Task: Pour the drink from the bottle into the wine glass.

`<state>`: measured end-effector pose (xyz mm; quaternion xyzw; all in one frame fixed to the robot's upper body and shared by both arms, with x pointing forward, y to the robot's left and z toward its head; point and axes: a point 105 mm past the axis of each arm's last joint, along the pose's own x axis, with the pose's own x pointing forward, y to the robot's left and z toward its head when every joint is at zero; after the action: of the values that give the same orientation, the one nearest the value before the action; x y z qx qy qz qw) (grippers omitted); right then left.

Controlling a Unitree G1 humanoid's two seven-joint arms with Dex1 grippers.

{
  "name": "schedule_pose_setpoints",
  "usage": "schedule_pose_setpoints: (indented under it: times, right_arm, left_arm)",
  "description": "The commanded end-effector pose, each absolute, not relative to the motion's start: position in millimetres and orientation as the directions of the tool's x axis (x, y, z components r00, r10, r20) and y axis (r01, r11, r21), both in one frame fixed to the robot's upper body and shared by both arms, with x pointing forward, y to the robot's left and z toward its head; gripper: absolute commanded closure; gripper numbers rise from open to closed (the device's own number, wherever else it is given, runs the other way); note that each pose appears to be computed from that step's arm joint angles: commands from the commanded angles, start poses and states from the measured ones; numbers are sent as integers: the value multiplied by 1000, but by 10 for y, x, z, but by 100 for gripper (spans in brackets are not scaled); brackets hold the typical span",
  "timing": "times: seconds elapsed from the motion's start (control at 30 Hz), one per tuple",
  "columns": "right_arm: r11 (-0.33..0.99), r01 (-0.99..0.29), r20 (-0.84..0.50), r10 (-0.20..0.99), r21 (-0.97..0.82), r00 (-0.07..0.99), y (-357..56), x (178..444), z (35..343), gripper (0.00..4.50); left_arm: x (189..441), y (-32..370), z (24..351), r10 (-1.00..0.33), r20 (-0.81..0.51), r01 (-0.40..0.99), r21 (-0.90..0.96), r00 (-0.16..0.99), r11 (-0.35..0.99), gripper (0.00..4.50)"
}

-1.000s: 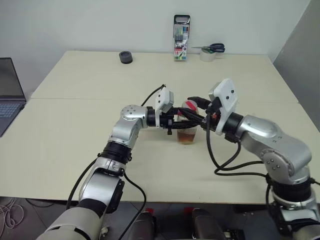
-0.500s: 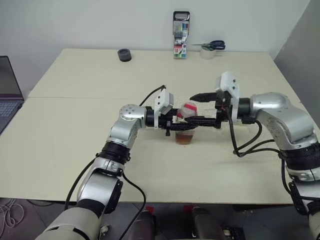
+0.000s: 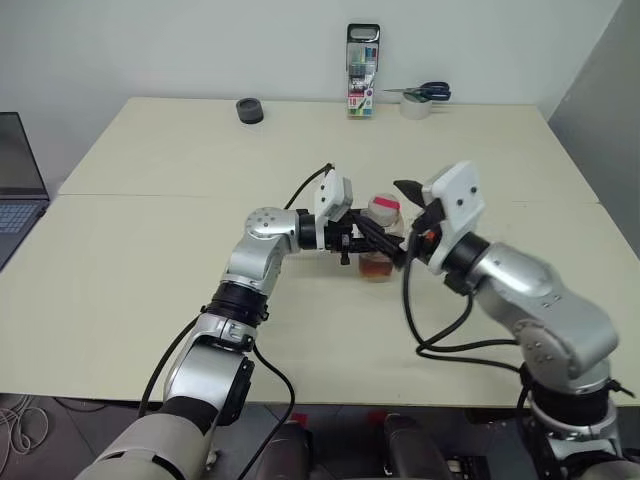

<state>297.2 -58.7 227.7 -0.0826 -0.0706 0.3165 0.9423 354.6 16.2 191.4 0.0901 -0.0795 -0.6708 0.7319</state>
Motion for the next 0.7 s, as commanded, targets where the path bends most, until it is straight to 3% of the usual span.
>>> schedule_pose_setpoints:
  times: [0.03, 0.3, 0.6, 0.7]
  right_arm:
    - [803, -556, 156, 590, -214, 792, -513, 2895, 2394, 0]
    - [878, -450, 224, 476, -162, 850, -562, 2977, 2450, 0]
    - [895, -421, 227, 444, -145, 867, -566, 2990, 2428, 0]
    - [891, -432, 227, 453, -139, 862, -534, 2985, 2439, 51]
  left_arm:
    - [3546, 129, 2090, -997, 29, 954, 289, 75, 81, 270]
    - [3541, 112, 2079, -997, 27, 957, 281, 70, 75, 270]
    - [3557, 122, 2066, -997, 17, 957, 279, 78, 80, 270]
    - [3555, 125, 2068, -997, 15, 957, 279, 77, 78, 270]
